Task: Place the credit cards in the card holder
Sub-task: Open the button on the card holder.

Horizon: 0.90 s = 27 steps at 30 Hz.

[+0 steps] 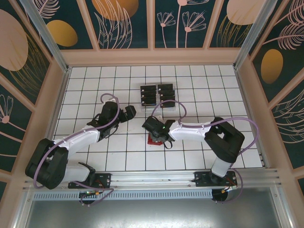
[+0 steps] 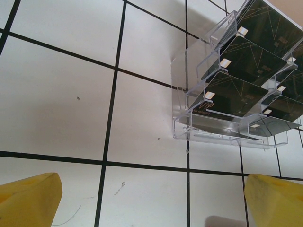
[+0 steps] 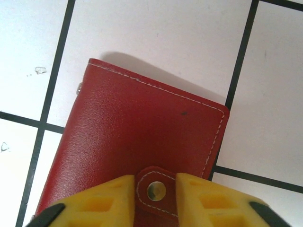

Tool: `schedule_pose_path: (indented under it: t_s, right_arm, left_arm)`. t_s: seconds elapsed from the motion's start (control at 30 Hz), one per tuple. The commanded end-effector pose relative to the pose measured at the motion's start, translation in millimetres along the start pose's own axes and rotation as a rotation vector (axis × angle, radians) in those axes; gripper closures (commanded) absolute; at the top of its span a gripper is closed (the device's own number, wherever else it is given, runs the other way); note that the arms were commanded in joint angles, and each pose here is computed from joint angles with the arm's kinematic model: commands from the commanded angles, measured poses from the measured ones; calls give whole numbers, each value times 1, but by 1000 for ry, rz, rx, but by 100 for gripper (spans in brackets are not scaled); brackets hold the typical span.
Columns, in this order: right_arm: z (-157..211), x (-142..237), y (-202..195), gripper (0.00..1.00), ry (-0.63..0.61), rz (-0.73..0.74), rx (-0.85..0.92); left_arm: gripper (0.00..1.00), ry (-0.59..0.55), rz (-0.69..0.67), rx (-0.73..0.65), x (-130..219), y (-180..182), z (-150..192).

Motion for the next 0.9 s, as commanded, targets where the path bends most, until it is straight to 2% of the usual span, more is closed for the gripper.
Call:
schedule_pose_path:
  t_s: [0.0, 0.17, 0.37, 0.57, 0.87]
  right_arm:
    - [5, -4, -14, 80, 11, 30, -6]
    - [3, 0, -16, 100, 4, -8, -30]
    - [-3, 9, -15, 100, -21, -107, -69]
    - [-10, 20, 9, 100, -40, -271, -61]
    - [-14, 15, 30, 100, -29, -343, -61]
  left_arm:
    - [1, 2, 20, -1, 7, -3, -1]
    - [2, 27, 40, -17, 12, -5, 5]
    - [1, 75, 68, -30, 15, -9, 22]
    - [1, 121, 79, -44, 16, -11, 42]
    - [2, 157, 24, -120, 20, -6, 65]
Point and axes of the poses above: each hand's point on the last joint's axis, 136 mm out from that joint toward the fingers, its own x axis back along the fingers, its own y axis along the line the jaws close on, z = x × y, the point moved 2 cm from there along x, back along the fingers, and after that the axes turned 8 degrees about -x, right-handed, at the moved point
